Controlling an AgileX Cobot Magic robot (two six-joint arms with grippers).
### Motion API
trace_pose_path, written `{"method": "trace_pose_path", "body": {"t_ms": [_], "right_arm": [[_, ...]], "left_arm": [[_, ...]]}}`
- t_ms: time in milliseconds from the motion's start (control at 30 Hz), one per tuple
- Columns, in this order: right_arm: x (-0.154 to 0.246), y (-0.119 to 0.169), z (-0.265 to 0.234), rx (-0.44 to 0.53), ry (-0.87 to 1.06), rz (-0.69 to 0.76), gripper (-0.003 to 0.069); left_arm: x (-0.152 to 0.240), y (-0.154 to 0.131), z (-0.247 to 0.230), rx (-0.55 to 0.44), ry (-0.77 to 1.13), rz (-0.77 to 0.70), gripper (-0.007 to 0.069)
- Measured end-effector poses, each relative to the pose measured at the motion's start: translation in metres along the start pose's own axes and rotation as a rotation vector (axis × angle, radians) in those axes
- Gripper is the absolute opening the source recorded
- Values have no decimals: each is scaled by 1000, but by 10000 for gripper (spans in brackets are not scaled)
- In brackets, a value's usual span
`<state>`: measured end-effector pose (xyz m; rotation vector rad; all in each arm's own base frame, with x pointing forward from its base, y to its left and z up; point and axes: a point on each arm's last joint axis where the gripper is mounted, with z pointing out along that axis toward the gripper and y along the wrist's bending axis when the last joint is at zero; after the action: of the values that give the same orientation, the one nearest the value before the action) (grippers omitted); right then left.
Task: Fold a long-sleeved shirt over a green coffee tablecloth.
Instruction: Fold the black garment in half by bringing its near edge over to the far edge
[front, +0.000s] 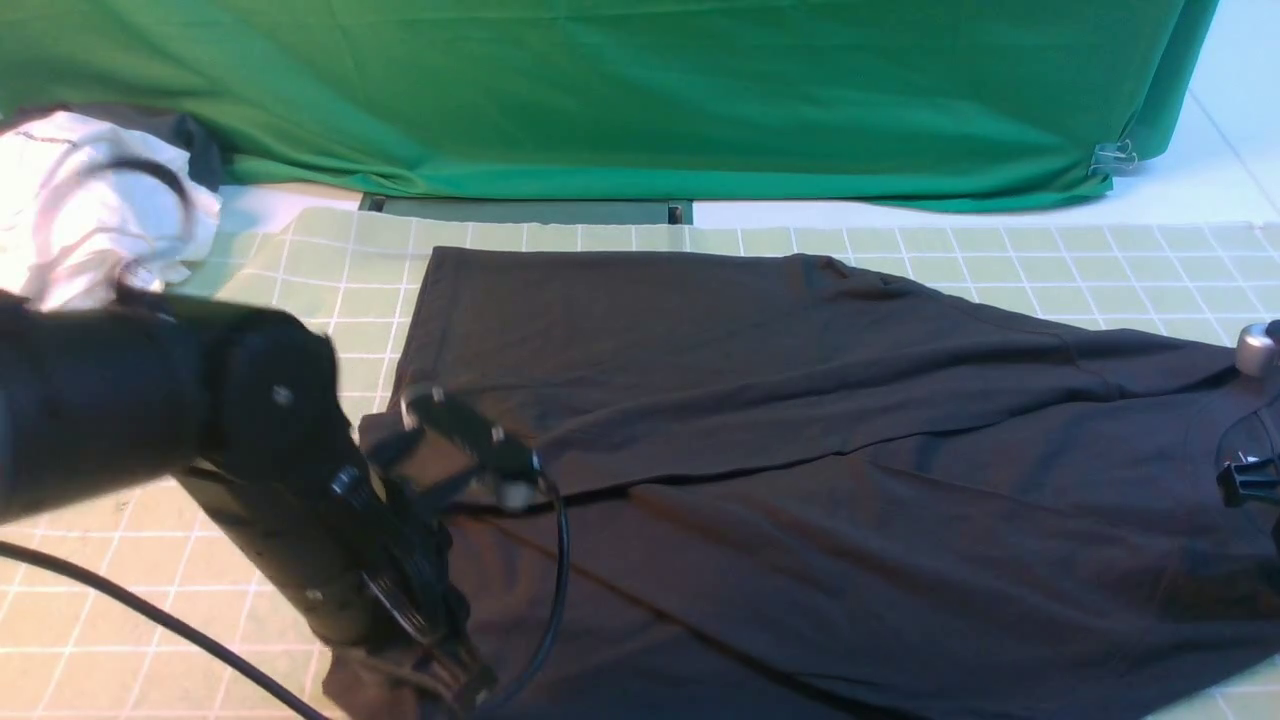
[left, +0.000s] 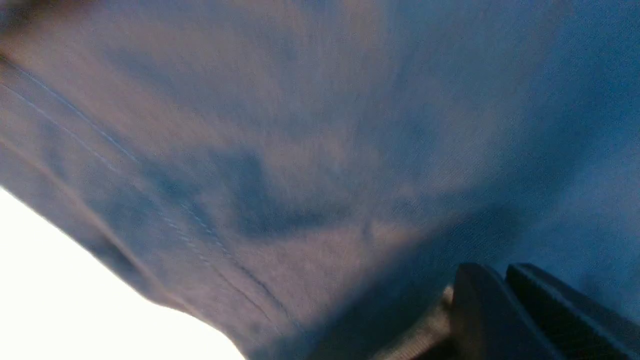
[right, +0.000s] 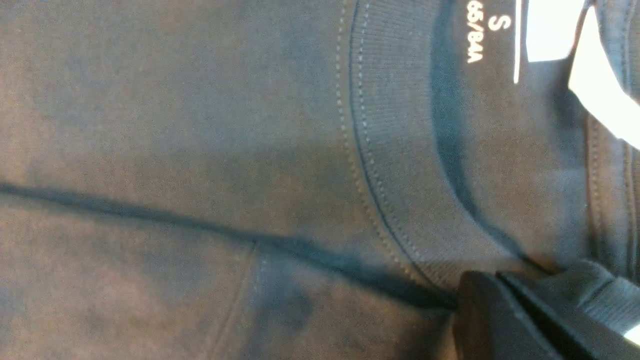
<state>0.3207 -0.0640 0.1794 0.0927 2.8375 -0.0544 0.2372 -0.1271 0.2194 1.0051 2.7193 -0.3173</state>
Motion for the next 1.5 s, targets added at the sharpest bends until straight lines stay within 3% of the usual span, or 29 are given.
{"method": "trace_pose_path", "body": {"t_ms": [200, 400, 867, 1200, 1500], "right_arm": [[1, 0, 0, -2, 10, -4, 28], [-13, -3, -12, 9, -55, -19, 28], [-85, -8, -50, 6, -309, 13, 28], [-130, -14, -27, 5, -371, 28, 28], [-151, -7, -11, 1, -432, 36, 28]], "left_arm": [[1, 0, -31, -92, -109, -24, -21], [-5, 26, -40, -238, -256, -158, -21], [-43, 97, -68, -341, -455, -340, -21], [-93, 168, -51, -391, -493, -403, -21], [-136, 206, -36, -420, -568, -394, -21]]}}
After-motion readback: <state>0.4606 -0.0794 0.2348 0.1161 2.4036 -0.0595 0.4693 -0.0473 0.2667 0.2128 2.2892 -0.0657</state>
